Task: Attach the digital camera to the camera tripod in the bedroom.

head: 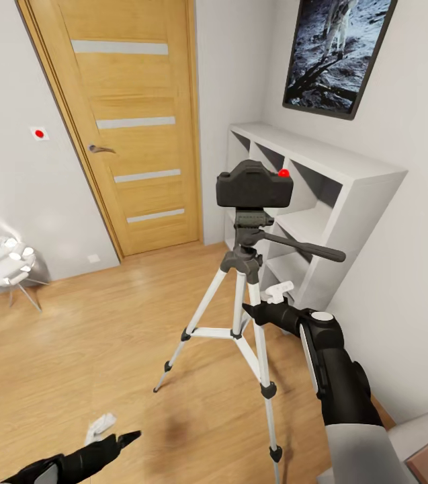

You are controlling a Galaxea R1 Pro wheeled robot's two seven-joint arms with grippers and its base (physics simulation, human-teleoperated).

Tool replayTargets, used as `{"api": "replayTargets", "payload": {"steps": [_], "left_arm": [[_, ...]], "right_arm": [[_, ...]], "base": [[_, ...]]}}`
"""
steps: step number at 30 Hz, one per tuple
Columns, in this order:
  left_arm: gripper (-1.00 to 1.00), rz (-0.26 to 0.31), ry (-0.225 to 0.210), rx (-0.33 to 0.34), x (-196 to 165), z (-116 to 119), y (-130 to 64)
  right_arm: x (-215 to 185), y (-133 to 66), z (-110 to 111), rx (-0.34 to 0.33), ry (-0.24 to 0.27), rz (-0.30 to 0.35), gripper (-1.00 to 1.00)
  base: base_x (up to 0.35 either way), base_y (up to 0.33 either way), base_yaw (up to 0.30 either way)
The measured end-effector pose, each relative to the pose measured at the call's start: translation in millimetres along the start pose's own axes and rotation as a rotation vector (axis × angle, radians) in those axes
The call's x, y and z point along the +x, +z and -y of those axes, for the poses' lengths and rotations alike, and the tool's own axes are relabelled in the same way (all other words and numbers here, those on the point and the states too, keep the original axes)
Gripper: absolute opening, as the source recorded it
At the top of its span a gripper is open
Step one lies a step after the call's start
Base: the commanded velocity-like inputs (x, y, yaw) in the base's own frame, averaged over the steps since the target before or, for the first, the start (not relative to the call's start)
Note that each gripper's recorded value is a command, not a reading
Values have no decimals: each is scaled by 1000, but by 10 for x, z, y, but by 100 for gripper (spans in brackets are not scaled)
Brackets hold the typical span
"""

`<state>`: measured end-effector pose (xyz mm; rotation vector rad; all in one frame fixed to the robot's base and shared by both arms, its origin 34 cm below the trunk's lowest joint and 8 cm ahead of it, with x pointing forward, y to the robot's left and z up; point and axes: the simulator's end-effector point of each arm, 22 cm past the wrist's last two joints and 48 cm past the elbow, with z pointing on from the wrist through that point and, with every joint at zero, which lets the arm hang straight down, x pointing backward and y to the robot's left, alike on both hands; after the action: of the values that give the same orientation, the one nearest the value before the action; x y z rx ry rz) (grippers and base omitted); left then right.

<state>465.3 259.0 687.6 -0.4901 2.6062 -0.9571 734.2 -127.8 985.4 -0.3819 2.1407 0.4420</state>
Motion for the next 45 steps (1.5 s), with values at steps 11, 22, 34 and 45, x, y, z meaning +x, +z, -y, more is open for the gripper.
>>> {"api": "replayTargets", "payload": {"steps": [11,22,34,45], "left_arm": [[100,-21,-23,-627,892,-1333,-380],[100,-166,-65,-971,2126,-1477,-683],[100,-197,-67,-1039,2609,-1653,-1053],[100,-120,-124,-1060,2549,-1688,-1084]], "right_arm": [[1,3,-3,-1,1,0,-100],[-2,-2,7,1,2,1,-100],[-1,-2,6,0,1,1,-100],[376,105,54,13,10,-102,100]], "base": [[0,0,0],[0,0,0],[0,0,0],[0,0,0]]}}
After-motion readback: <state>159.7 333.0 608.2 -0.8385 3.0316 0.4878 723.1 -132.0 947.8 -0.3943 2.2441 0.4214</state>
